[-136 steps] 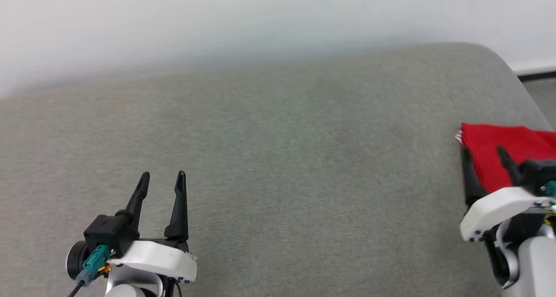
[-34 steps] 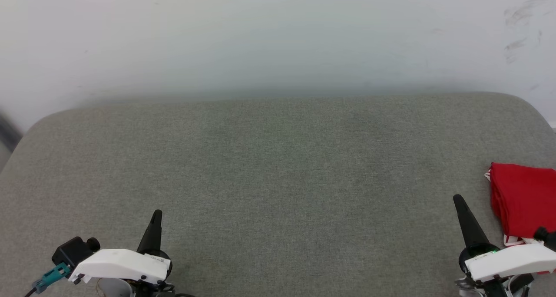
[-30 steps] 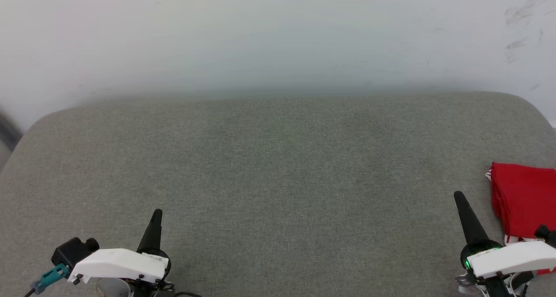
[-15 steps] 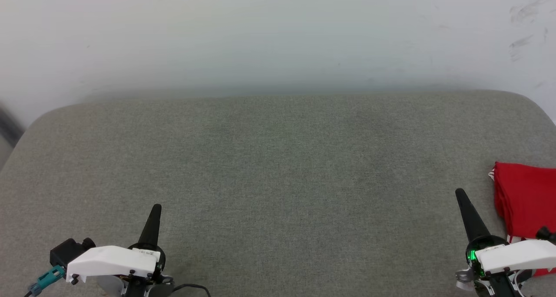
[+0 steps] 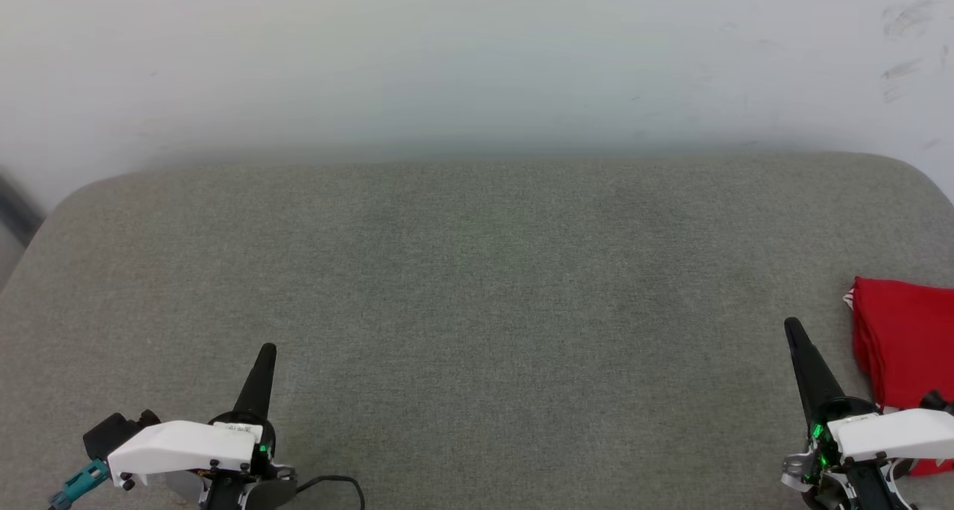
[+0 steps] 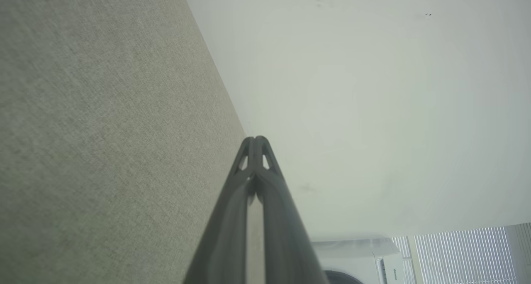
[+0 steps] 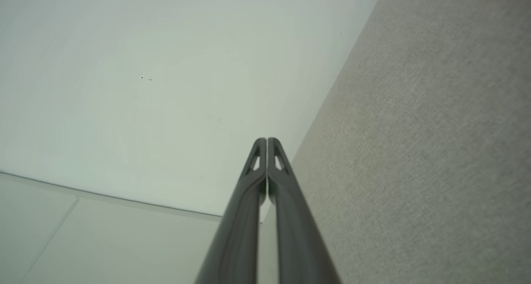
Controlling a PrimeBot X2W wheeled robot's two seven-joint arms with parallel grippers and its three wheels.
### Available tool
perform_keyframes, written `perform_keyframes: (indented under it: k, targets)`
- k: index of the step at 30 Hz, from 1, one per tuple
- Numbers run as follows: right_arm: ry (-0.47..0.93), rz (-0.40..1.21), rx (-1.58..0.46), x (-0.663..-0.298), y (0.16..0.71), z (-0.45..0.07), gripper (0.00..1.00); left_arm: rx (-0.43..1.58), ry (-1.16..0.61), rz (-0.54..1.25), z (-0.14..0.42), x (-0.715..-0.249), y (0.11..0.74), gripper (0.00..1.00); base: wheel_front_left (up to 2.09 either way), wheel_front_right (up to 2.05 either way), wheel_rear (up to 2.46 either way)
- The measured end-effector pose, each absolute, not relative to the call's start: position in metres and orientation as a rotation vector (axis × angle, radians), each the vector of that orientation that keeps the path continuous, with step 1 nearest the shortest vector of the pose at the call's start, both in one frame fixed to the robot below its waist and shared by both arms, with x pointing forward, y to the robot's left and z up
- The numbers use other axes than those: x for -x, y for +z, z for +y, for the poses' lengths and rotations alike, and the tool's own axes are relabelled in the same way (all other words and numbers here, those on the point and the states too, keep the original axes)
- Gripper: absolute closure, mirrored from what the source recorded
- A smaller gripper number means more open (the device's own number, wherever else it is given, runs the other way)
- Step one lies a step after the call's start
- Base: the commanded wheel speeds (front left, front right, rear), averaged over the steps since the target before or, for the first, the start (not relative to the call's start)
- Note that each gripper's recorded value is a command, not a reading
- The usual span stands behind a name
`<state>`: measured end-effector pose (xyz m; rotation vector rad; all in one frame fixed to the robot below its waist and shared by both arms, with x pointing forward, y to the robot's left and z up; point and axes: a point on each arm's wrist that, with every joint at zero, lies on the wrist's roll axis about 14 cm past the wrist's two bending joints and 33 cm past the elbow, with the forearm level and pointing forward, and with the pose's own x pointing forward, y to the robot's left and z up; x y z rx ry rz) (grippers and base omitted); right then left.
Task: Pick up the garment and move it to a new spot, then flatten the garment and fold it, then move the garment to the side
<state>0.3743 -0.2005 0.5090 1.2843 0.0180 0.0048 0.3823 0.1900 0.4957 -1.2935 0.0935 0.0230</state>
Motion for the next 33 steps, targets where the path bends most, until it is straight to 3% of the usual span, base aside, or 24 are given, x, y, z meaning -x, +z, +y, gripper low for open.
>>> perform_keyframes:
  k: [33]
  targets:
    - [-0.009, 0.007, -1.549, -0.386, 0.504, -0.201, 1.0, 1.554, 0.009, 0.013, 0.199, -0.388, 0.504, 1.0, 0.0, 0.0, 0.0]
